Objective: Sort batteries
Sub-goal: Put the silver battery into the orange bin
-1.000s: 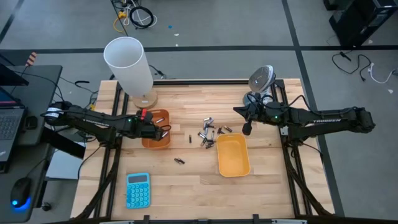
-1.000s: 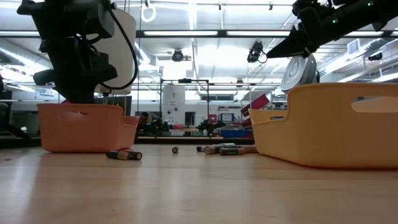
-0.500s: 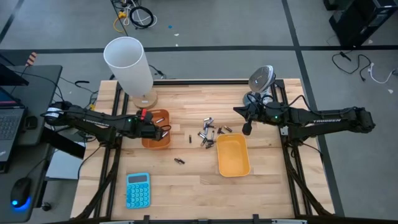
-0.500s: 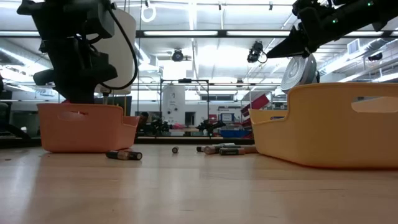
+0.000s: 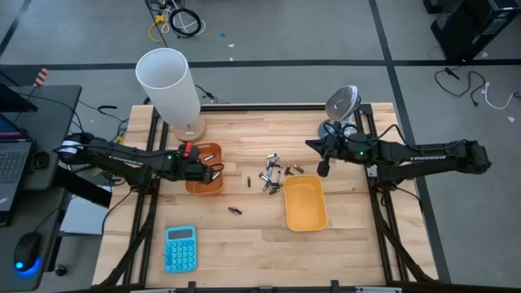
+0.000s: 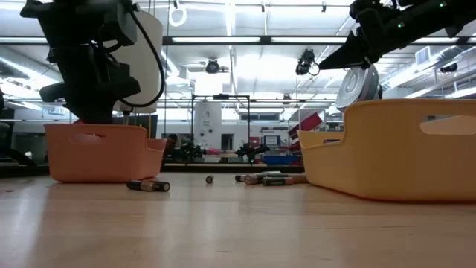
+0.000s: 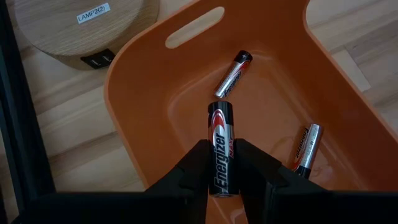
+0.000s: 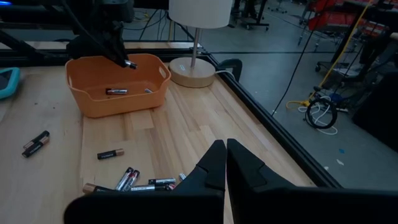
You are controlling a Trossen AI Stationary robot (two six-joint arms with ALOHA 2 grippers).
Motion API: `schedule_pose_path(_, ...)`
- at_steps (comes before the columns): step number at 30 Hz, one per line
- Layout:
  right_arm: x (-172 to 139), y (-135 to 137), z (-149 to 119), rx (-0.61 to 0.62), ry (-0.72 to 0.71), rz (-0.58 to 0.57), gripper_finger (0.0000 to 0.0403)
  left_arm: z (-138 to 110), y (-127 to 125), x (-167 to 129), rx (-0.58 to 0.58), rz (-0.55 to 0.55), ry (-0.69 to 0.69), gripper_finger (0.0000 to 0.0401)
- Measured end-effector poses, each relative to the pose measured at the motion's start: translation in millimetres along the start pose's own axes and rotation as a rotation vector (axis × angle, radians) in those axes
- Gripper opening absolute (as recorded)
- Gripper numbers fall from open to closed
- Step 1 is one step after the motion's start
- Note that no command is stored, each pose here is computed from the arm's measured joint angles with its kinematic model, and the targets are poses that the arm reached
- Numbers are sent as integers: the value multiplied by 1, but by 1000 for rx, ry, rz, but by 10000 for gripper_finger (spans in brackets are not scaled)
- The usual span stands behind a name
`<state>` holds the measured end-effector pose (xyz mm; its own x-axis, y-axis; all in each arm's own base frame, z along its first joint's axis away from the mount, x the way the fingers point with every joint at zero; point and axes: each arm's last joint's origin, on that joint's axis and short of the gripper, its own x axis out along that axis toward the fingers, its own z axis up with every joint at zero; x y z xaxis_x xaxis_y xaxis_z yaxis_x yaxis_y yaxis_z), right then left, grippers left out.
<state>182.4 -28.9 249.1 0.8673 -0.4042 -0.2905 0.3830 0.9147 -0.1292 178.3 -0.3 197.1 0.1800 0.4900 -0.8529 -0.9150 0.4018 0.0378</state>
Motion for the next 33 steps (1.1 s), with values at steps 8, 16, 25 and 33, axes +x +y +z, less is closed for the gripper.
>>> schedule_pose_path(8,0,0,0,-6,0,0,3,0,0,0,0,0,0,74)
schedule_pose_path(16,0,0,0,-7,0,0,3,0,0,0,0,0,1,97)
schedule_pose_path(25,0,0,0,-7,0,0,3,0,0,0,0,-1,5,112)
schedule_pose_path(33,0,0,0,-7,0,0,3,0,0,0,5,-2,5,113)
